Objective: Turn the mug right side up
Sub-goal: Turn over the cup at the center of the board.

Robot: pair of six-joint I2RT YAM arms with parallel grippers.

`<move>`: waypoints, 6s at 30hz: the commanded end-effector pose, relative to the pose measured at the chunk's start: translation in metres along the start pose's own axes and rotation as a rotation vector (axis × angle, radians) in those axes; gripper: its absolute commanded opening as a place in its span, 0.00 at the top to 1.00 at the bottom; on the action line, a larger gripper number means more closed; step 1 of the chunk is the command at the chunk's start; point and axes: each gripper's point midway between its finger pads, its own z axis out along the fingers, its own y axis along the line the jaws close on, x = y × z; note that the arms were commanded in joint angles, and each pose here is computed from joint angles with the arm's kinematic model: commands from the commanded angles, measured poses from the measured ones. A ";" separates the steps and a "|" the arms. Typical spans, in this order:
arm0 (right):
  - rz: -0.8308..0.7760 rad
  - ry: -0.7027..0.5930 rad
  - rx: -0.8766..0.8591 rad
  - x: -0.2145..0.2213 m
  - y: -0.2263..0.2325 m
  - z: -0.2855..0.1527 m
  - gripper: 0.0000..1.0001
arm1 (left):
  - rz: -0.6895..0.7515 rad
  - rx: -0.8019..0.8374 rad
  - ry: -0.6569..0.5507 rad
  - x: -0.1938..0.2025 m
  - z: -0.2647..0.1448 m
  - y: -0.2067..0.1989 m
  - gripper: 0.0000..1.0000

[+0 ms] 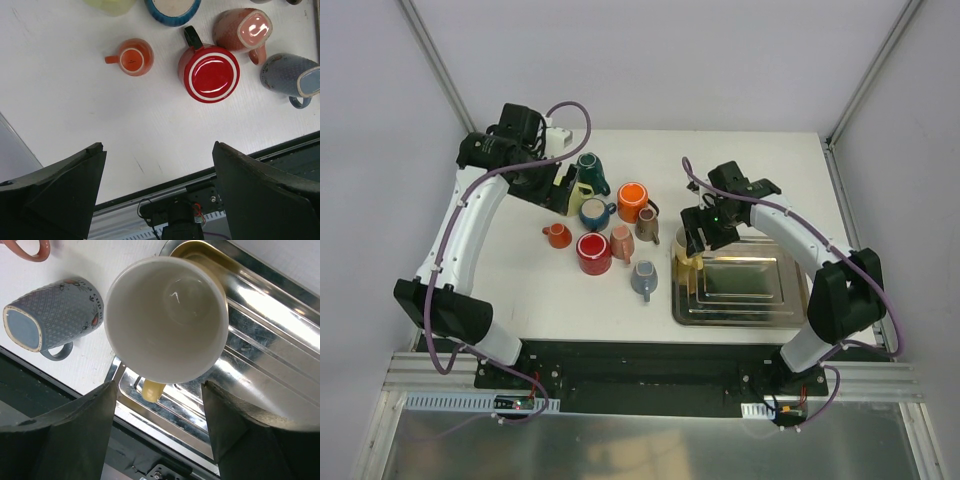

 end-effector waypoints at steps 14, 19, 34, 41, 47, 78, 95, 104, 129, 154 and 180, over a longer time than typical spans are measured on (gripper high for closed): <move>-0.111 -0.124 0.028 -0.019 0.006 -0.047 0.19 | -0.080 -0.079 -0.057 -0.024 0.035 0.027 0.07; -0.151 -0.169 0.020 -0.018 0.013 -0.069 0.19 | -0.059 -0.007 -0.112 -0.057 0.071 0.023 0.09; -0.273 -0.334 0.056 -0.114 0.011 -0.082 0.22 | -0.249 -0.014 -0.219 -0.092 0.067 0.030 0.08; -0.405 -0.250 -0.073 -0.156 0.015 -0.029 0.41 | -0.195 0.060 -0.227 -0.041 0.035 0.007 0.09; -0.492 -0.286 -0.159 -0.181 0.020 -0.002 0.45 | -0.027 -0.024 -0.227 -0.013 0.022 0.019 0.10; -0.646 -0.223 -0.197 -0.190 0.020 0.113 0.45 | 0.022 -0.081 -0.240 0.020 -0.014 0.027 0.10; -0.696 -0.257 -0.179 -0.196 0.031 0.115 0.96 | 0.010 -0.046 -0.249 0.022 -0.014 0.023 0.11; -0.585 -0.395 -0.201 -0.223 0.035 0.047 1.00 | 0.077 0.042 -0.272 0.013 -0.010 0.009 0.13; 0.015 -0.025 -1.266 -0.138 0.174 -0.143 1.00 | 0.738 -0.108 -0.893 -0.057 -0.002 -0.053 0.18; 0.056 0.124 -1.294 -0.130 0.191 -0.136 1.00 | 0.640 0.058 -1.033 -0.101 -0.019 -0.084 0.34; 0.239 0.235 -1.268 -0.125 0.176 -0.109 1.00 | 0.371 0.303 -0.974 -0.100 0.012 -0.116 0.70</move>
